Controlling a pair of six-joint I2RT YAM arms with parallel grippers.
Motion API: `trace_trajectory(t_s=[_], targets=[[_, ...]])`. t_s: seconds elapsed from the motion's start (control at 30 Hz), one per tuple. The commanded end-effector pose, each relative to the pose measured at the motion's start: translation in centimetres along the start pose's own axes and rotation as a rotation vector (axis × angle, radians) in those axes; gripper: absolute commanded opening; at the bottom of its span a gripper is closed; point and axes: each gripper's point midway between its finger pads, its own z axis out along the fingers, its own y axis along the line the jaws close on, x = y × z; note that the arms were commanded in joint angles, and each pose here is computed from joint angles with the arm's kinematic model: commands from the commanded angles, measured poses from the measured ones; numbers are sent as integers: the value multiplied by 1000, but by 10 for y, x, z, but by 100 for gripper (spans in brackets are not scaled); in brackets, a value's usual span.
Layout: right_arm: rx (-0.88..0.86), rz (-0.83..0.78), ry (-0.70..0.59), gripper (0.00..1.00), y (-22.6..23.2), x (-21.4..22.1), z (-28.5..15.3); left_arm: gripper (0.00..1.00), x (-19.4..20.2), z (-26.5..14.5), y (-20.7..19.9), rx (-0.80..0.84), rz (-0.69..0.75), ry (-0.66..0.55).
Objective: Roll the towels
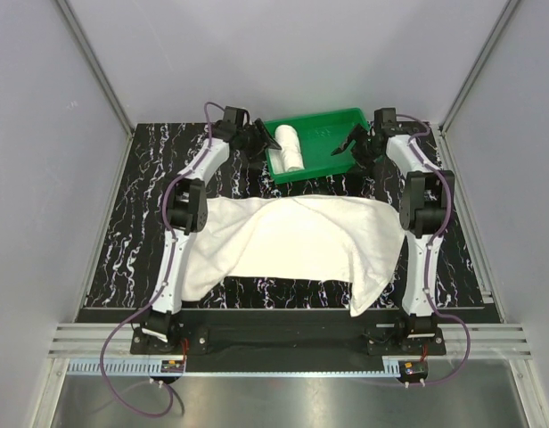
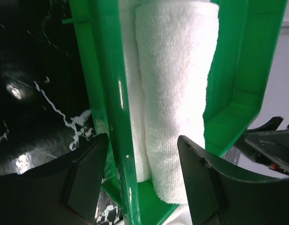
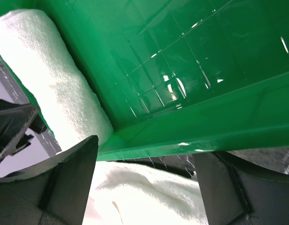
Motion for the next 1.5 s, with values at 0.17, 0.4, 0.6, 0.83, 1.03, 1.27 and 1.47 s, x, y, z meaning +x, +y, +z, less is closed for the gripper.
trace_trajectory(t_s=[0.17, 0.4, 0.6, 0.83, 1.03, 1.27, 1.47], targets=[[-221, -34, -28, 84, 57, -8, 43, 67, -93, -7, -27, 207, -69, -261], [-319, -12, -34, 84, 85, -17, 61, 73, -168, -55, -27, 261, -65, -483], [-309, -94, -67, 92, 95, -17, 31, 78, -179, -148, -16, 134, 26, -524], [-205, -223, -140, 100, 90, 0, -53, 77, -129, -262, 43, -126, 45, -531], [70, -224, -292, 100, 3, -2, -133, 79, -44, -312, 122, -360, -48, -456], [450, -18, -227, 100, -132, 11, -161, 80, 45, -297, 201, -542, -219, -245], [593, 14, -225, 100, -175, 24, -167, 80, 65, -294, 221, -609, -259, -208]])
